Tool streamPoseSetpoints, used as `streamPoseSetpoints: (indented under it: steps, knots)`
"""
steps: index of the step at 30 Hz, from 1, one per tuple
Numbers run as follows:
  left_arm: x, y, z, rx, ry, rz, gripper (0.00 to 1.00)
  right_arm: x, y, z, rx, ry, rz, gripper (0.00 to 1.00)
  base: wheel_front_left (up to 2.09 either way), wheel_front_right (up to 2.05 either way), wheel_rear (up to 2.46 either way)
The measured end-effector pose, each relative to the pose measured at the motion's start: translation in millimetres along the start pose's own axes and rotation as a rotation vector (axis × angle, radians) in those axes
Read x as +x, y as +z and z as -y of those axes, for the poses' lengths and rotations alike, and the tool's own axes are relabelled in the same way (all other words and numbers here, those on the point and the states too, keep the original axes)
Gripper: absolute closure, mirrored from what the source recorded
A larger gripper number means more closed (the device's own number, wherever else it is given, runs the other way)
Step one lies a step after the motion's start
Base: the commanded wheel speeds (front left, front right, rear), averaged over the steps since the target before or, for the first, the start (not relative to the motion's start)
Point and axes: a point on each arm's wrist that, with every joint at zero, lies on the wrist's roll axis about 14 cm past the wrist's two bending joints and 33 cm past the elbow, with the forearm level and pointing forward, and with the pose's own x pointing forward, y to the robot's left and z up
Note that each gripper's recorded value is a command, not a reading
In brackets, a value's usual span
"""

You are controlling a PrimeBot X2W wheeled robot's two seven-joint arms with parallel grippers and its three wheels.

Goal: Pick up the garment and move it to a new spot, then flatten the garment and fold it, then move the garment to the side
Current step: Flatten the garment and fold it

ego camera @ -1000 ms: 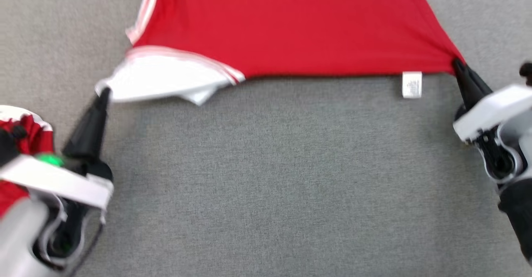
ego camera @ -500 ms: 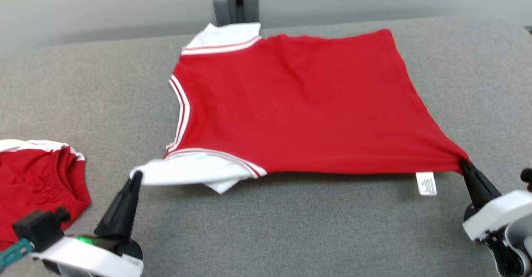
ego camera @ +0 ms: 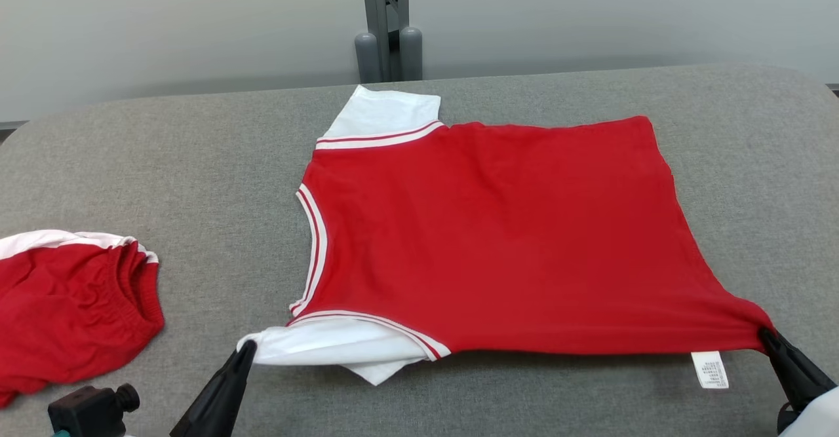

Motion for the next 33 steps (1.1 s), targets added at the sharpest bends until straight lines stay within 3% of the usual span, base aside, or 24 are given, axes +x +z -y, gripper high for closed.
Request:
streamPoseSetpoints:
  steps: [8,15,33]
  knots:
    - [4.3,-8.6,3.3,-0.061,0.017,-0.026,1.0,-4.1,2.0,-9.7,0.04,-0.011,-0.027,1.0,0.0,0.0,0.0]
    - [36.5,-6.3,8.5,-0.118,-0.002,-0.007,1.0,21.6,0.7,-24.7,0.102,0.001,-0.086,1.0,0.0,0.0,0.0]
    - [115.9,0.6,-11.9,-0.033,-0.014,0.018,1.0,102.7,23.5,-44.0,0.209,0.013,-0.106,1.0,0.0,0.0,0.0]
